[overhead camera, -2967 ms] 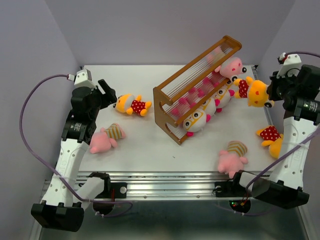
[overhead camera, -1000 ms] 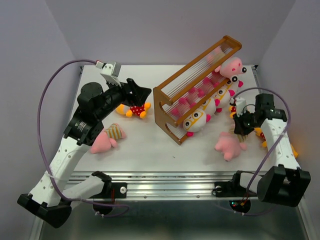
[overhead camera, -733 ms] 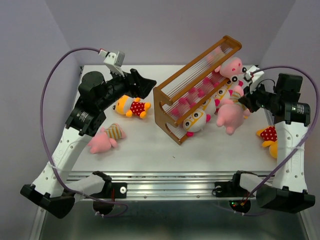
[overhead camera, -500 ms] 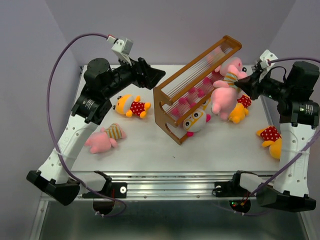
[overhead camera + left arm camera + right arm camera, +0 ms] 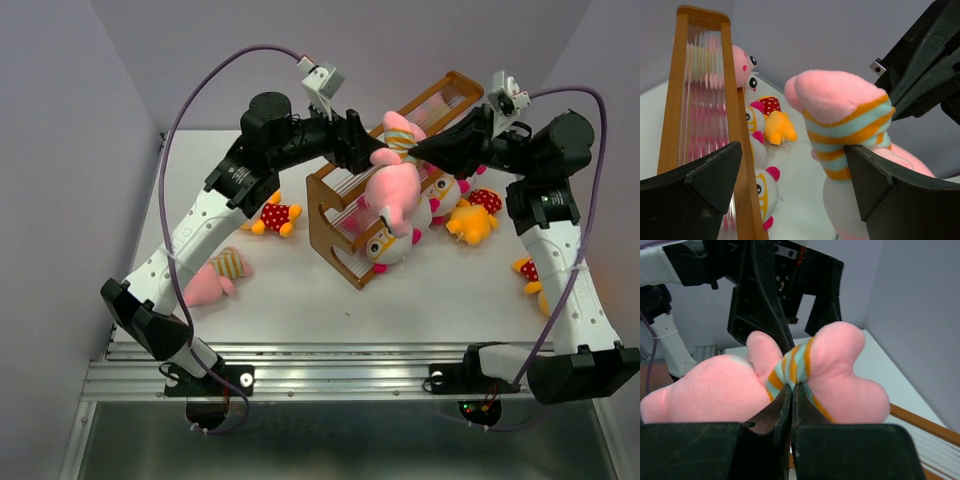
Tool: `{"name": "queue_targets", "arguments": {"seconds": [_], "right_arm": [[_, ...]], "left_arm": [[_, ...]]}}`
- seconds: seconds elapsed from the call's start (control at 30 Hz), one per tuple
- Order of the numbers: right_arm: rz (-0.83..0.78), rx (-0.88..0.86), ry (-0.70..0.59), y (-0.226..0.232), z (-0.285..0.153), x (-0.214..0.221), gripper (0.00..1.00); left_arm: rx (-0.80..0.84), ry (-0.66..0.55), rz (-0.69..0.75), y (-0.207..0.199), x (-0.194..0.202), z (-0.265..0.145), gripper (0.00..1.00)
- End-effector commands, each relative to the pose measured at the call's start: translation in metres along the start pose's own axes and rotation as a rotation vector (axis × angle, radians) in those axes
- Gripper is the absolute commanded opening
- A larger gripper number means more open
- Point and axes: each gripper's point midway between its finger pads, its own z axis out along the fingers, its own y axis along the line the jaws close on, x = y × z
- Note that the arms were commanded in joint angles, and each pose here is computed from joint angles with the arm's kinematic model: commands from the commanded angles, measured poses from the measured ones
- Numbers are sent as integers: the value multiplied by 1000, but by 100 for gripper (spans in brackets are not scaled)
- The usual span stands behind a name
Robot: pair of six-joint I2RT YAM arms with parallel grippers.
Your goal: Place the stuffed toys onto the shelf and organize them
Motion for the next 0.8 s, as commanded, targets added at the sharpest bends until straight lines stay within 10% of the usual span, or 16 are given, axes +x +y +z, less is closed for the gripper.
{"name": "queue_targets", "arguments": {"seconds": [0.0,0.77], "right_arm": [[-92,-73,-77,24,20,-30,1],[-54,-116,-20,23,44,-5,1]], "left_arm": [[132,-89,69,-46,-39,-4,97],[297,-284,34,-98,-79,-49,99]]}}
